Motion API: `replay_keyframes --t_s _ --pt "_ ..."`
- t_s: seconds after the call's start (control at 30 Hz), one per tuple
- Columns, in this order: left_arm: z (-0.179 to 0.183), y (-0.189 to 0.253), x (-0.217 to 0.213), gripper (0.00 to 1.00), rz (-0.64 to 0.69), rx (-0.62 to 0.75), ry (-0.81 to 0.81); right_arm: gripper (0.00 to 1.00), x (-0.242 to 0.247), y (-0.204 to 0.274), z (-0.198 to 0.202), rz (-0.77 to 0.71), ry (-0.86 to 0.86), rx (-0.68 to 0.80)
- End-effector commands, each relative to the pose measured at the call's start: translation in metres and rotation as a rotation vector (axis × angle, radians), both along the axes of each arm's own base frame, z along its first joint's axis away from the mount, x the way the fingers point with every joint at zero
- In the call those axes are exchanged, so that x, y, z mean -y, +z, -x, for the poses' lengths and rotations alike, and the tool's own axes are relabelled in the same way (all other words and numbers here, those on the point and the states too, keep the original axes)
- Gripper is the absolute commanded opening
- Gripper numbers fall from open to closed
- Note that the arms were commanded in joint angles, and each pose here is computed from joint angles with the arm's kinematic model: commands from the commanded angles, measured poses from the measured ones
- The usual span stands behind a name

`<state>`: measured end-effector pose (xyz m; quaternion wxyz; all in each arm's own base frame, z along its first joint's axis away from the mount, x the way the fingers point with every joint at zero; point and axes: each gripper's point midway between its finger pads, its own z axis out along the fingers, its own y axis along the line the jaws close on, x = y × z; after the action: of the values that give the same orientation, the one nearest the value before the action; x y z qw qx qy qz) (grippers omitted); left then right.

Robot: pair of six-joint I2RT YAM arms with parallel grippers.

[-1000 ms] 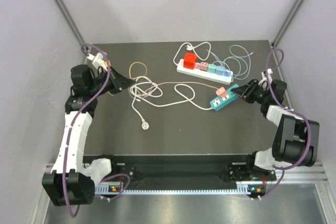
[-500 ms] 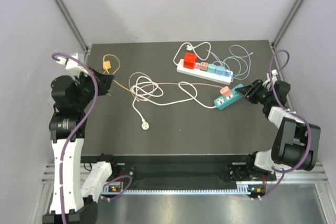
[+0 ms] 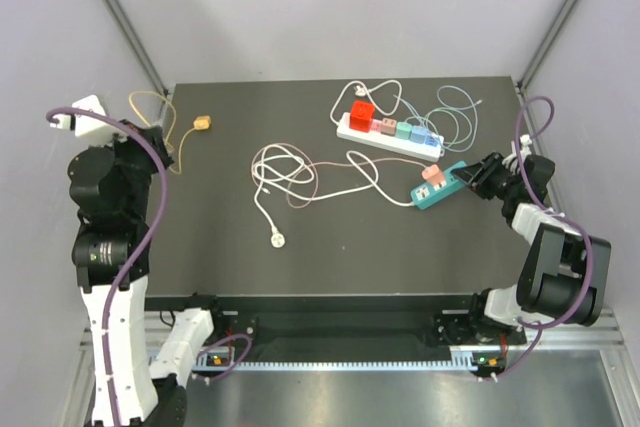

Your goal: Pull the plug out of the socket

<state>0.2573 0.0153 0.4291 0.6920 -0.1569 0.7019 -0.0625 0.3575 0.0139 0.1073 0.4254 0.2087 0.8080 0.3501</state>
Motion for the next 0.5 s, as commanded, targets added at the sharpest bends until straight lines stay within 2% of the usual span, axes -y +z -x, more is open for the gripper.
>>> replay_keyframes --t_s 0.0,0.13,0.27,0.33,0.47 --pt "0.009 0.029 -0.021 0.0 -0.045 0.073 0.113 0.0 0.017 0.01 -0.007 0.078 -0.046 0.071" --pt "-0.018 0.005 -0.014 0.0 -0.013 0.068 0.067 0.0 0.015 0.009 -0.007 0.064 -0.032 0.065" --pt "-0.058 -0.045 -0.006 0.0 0.05 0.009 0.021 0.0 0.012 0.011 -0.007 0.049 -0.022 0.071" --pt "-0.081 -0.066 -0.012 0.0 0.061 -0.028 0.05 0.0 0.011 0.012 -0.006 0.047 -0.015 0.076" --pt "-0.123 -0.088 -0.026 0.0 0.111 -0.004 0.125 0.0 0.008 0.014 -0.007 0.028 -0.003 0.08"
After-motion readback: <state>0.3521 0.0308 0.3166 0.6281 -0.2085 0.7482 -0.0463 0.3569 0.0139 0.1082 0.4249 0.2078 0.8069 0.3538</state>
